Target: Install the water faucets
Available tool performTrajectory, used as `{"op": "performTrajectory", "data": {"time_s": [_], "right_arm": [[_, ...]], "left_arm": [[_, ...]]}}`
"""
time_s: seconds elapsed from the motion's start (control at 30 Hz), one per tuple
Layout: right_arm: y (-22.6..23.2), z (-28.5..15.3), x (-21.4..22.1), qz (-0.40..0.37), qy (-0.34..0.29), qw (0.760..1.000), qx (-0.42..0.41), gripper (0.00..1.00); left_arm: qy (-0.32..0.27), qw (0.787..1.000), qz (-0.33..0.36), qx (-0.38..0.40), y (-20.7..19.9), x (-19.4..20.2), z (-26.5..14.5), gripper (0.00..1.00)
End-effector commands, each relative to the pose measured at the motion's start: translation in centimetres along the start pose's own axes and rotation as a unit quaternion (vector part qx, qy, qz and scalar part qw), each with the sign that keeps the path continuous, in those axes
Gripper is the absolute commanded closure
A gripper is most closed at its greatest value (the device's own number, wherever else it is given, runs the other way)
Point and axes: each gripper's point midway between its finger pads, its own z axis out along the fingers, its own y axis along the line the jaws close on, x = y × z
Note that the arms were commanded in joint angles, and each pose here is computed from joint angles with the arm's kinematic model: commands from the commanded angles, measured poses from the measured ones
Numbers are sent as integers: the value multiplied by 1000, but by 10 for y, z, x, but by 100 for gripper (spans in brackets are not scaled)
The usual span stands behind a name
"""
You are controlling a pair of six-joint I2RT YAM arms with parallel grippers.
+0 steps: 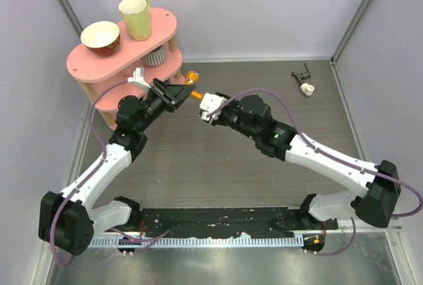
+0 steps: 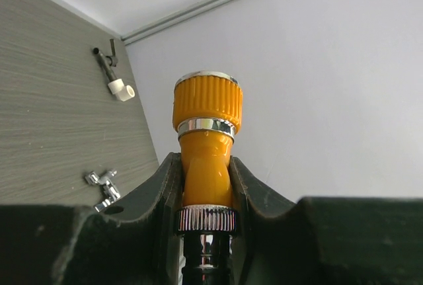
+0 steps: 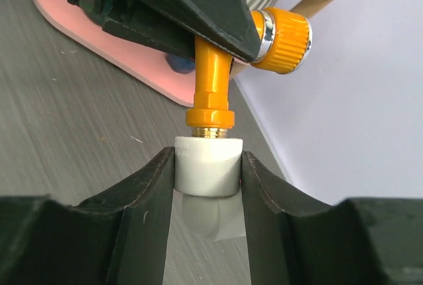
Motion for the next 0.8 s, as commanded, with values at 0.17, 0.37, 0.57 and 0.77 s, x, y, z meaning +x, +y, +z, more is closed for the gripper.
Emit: {"op": "performTrajectory", "data": {"time_s": [0.17, 0.37, 0.57, 0.77], "right_arm": [[2, -41, -58, 215, -115, 937, -249, 99], [12, -74, -98, 292, -170, 852, -399, 99], [12, -104, -134, 354, -195, 765, -501, 99], [5, -107, -145, 388, -204, 732, -522, 98]], "left_arm": [[64, 959, 148, 233, -116, 13, -18, 100], [98, 896, 289, 321, -125, 36, -33, 100], [103, 820, 390, 407, -132, 52, -53, 100], [115, 813, 381, 426, -130, 58, -57, 100]]}}
